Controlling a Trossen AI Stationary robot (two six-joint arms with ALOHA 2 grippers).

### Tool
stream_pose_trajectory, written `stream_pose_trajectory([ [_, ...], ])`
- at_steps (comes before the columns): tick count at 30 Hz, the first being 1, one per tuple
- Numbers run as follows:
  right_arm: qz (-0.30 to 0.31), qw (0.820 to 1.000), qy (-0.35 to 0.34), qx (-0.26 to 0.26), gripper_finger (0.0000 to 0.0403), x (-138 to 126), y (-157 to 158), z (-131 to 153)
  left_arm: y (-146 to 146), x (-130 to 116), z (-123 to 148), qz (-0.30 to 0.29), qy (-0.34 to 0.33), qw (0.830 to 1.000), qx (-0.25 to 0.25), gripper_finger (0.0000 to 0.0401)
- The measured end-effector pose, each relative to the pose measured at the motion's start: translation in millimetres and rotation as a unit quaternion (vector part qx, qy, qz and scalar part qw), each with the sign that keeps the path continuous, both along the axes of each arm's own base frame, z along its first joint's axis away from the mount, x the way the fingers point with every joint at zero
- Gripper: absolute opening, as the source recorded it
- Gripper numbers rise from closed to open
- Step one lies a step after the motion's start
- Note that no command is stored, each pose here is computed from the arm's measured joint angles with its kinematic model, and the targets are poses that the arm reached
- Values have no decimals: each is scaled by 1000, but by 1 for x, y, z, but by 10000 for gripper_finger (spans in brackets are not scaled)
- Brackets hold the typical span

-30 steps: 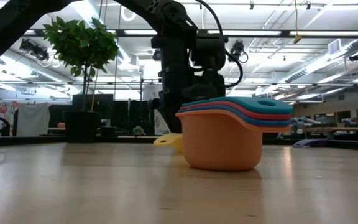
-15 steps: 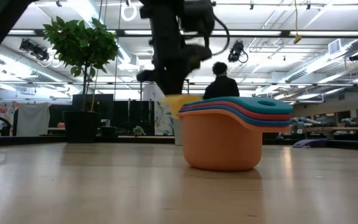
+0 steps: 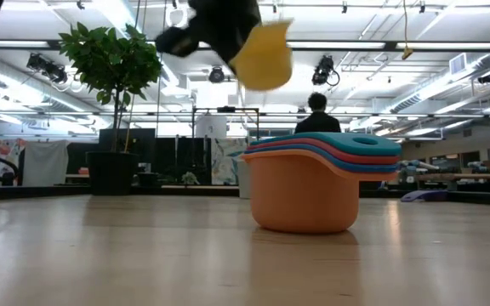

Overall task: Nest measuring cups in basket
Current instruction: Stack the yellow measuring cup on top of the light blue measuring cup

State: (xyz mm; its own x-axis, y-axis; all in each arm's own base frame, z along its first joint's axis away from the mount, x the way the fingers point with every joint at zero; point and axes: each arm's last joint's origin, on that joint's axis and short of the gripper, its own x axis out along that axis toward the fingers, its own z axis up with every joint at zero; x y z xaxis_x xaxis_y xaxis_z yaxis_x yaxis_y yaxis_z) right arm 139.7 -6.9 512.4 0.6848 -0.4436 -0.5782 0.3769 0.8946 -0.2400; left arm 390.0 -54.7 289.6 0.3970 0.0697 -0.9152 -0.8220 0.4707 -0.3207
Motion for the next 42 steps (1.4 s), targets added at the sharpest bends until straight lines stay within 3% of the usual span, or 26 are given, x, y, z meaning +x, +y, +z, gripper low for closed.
stream_pose_trajectory([
  [5,25,999,18,-30,9,0,0,0,-37,0,5,75,-63,995,-10,14],
  [10,42,997,31,-49,9,0,0,0,-61,-5,1,107,-68,992,-8,14],
  [23,36,998,26,-42,9,-1,0,0,-80,18,-43,57,-41,997,-24,14],
  [42,34,998,24,-40,9,-1,0,0,-85,28,-76,50,12,997,-55,14],
])
